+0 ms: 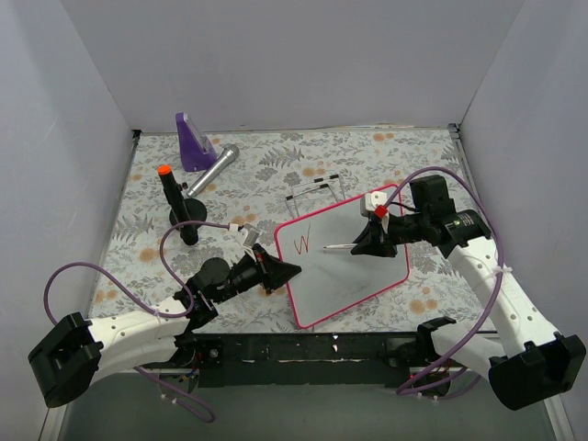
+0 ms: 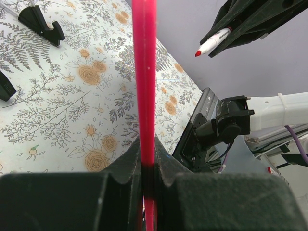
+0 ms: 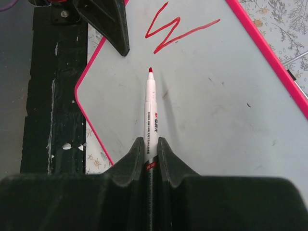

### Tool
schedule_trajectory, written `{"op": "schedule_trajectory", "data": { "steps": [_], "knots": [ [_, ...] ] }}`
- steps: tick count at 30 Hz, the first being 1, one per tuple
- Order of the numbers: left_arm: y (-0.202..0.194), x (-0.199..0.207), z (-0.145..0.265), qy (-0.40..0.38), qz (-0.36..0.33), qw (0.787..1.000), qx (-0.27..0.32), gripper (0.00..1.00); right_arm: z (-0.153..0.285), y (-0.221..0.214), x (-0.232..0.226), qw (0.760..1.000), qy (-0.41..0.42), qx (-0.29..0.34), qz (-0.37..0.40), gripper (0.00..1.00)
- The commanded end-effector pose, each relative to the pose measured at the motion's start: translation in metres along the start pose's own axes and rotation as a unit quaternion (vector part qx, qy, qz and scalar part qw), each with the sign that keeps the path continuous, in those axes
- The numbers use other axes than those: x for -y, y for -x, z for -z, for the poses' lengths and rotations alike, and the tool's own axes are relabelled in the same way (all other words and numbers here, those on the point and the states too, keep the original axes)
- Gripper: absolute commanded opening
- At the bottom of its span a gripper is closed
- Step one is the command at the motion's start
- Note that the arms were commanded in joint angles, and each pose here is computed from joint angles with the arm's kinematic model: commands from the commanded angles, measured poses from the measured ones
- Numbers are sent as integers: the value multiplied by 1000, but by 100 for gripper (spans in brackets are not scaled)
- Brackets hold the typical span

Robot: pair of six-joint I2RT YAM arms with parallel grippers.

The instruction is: Write a sentence on the whiteboard

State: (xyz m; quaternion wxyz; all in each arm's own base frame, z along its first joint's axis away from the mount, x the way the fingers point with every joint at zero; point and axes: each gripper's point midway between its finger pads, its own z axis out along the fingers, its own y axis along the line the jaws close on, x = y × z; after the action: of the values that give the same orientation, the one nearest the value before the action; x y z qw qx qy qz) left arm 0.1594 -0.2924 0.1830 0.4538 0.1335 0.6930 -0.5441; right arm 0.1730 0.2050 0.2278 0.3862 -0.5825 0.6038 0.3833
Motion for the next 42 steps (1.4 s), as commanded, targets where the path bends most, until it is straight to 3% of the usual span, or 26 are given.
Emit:
{"op": "schedule_trajectory", "data": {
  "steps": [1, 42],
  "knots": [
    [24, 21, 1, -37, -15, 998, 41, 0, 9, 17, 0, 1000, -13, 7, 26, 1],
    [21, 18, -2, -35, -11, 999, 41, 0, 5, 15, 2, 1000, -10, 14, 14, 1]
  ]
}}
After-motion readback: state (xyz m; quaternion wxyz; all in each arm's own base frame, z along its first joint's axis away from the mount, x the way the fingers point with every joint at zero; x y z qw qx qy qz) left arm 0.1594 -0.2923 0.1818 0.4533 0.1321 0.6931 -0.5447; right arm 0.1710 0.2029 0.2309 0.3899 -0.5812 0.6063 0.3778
